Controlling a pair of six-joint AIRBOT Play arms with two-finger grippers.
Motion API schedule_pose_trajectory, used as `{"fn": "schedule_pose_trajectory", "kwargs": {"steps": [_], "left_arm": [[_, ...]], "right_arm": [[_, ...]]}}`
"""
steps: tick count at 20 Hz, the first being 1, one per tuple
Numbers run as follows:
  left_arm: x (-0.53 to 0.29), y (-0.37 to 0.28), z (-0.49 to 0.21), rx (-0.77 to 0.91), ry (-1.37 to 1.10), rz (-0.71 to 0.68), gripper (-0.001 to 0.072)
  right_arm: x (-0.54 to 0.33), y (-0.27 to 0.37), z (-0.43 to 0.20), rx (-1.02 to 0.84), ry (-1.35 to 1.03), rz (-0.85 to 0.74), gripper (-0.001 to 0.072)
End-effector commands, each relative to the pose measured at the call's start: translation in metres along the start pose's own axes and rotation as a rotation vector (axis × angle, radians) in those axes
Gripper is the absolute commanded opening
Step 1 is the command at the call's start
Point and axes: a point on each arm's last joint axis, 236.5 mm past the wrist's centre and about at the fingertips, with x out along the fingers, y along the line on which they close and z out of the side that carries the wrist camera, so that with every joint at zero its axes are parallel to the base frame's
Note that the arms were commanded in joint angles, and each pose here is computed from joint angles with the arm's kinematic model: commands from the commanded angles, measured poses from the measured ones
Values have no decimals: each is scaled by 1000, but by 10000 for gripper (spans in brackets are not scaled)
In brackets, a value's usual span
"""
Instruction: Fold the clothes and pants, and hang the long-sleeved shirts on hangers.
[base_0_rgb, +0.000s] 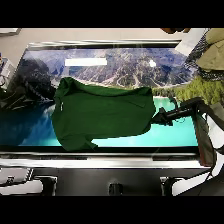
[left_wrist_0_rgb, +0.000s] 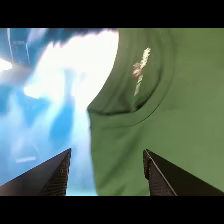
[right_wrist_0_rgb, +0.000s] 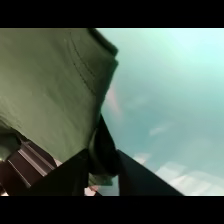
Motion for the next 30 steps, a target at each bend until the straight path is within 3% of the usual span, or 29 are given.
{"fn": "schedule_pose_trajectory", "kwargs": {"steps": [1, 2, 3, 15, 28, 29, 30], "left_arm": [[-2, 29, -23, -74, 31, 11, 532], [1, 37, -36, -84, 43, 13, 531], [5, 43, -49, -101, 54, 10, 531], [85, 20, -184, -286, 151, -272, 531], [129, -20, -207, -215, 205, -294, 522], [133, -23, -212, -211, 228, -296, 480], [135, -25, -215, -206, 242, -296, 365]], "right_arm": [[5, 3, -6, -14, 30, -8, 178], [5, 3, -6, -13, 30, -6, 143], [5, 4, -8, -13, 37, -3, 26], [-40, 33, -13, -64, -64, -85, 25], [-62, 56, -14, -93, -140, -91, 25], [-64, 58, -14, -99, -147, -93, 25], [-66, 60, -15, -105, -155, -95, 25]]}}
